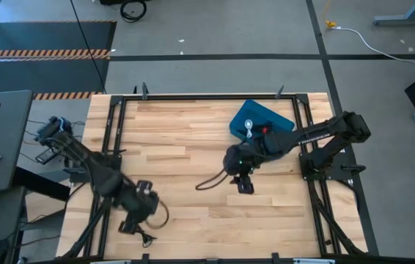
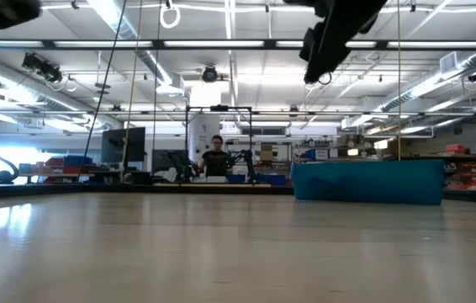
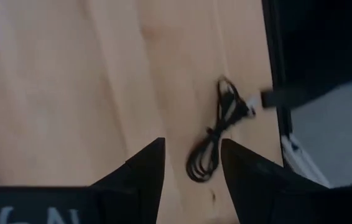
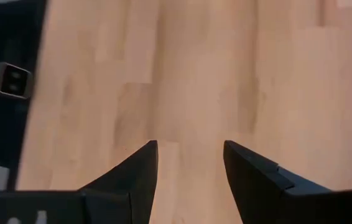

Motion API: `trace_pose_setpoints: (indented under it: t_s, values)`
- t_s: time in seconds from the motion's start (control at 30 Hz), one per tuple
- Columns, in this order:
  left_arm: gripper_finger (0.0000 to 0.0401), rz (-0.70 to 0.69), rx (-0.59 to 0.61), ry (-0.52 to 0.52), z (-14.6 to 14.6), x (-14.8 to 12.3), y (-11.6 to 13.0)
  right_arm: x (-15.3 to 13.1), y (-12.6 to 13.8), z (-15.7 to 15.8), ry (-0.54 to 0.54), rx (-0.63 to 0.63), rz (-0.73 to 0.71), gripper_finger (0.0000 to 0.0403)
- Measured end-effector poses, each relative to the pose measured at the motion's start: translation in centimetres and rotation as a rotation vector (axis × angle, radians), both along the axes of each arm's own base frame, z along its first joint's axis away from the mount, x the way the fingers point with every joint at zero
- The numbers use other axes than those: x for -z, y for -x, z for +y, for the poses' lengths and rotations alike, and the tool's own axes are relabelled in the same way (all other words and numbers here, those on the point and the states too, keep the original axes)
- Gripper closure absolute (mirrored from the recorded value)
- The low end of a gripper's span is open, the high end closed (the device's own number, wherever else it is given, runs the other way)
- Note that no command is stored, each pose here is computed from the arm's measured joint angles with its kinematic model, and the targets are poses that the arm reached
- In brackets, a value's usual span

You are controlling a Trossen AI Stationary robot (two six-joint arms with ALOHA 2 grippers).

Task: Pick and place USB-C Cables
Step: Put the black USB cable into the blue bin

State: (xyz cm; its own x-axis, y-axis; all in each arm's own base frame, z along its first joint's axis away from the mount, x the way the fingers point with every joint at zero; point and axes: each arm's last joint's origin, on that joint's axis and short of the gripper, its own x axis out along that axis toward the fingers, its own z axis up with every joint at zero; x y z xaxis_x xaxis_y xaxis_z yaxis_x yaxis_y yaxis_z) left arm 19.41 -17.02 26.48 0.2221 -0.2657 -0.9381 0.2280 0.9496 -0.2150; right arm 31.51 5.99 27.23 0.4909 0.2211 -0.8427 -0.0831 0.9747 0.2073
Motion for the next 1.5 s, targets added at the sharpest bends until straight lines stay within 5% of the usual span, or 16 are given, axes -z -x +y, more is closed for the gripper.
trace_pose_setpoints:
  t_s: [0.37, 0.87, 1.2, 1.5]
  values:
    - [0.0236, 0.112, 0.107, -0.064, -5.7, 5.3, 0.4, -0.3, 0.0, 2.2, -0.053, 0.02, -0.034, 0.0215]
    - [0.024, 0.18, 0.197, -0.159, -8.6, 10.6, 0.5, -0.3, 0.0, 2.3, -0.064, 0.078, -0.034, 0.0215]
    - [0.0354, 0.112, 0.178, -0.192, -8.7, 11.0, 0.0, -0.5, -0.3, 2.3, -0.089, 0.098, -0.063, 0.0215]
    - [0.0359, -0.037, 0.097, -0.33, -7.6, 10.9, -1.4, -0.5, -0.3, 2.4, -0.095, 0.102, -0.06, 0.0215]
